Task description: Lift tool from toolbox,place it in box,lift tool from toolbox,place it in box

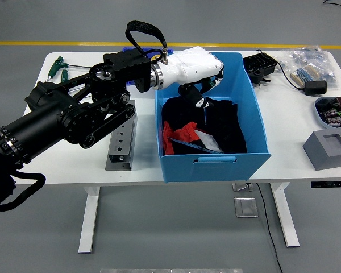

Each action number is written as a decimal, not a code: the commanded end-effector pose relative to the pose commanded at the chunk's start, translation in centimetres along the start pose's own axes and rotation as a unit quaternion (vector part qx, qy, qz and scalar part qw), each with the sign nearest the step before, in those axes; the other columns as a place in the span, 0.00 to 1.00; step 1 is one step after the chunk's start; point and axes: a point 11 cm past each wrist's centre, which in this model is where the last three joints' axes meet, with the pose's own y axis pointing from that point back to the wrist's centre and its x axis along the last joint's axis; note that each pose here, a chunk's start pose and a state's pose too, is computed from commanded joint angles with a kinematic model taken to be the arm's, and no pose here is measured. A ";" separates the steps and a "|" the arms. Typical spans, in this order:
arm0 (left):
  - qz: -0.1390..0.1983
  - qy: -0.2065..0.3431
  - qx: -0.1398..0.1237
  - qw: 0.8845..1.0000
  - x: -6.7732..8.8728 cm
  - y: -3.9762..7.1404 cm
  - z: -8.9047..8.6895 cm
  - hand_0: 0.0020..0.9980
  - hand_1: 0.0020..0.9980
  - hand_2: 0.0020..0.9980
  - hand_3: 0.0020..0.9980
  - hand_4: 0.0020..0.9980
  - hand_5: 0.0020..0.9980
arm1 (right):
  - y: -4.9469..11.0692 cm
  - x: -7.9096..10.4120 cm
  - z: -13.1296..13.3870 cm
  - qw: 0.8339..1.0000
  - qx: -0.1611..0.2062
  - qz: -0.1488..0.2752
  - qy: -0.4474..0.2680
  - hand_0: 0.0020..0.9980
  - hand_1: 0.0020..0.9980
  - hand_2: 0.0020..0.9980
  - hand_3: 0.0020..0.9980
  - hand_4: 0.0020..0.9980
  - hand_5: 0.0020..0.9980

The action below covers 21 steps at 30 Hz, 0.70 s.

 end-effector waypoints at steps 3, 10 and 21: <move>-0.025 0.008 0.010 1.000 -1.1 -0.1 -0.6 0.36 0.33 0.39 0.51 0.91 0.38 | 0.0 0.1 -0.2 1.000 0.003 0.002 -0.001 0.66 0.65 0.71 0.58 0.86 0.67; -0.078 0.016 0.029 0.996 -2.5 0.2 -1.5 0.55 0.59 0.67 0.65 0.97 0.48 | 0.0 0.3 -0.5 1.000 0.006 0.005 -0.002 0.66 0.65 0.71 0.58 0.86 0.67; -0.106 0.075 0.034 0.991 -3.1 0.9 -1.8 0.84 0.89 1.00 0.93 1.00 0.61 | 0.0 0.3 -0.4 1.000 0.005 0.004 0.000 0.66 0.65 0.71 0.57 0.86 0.67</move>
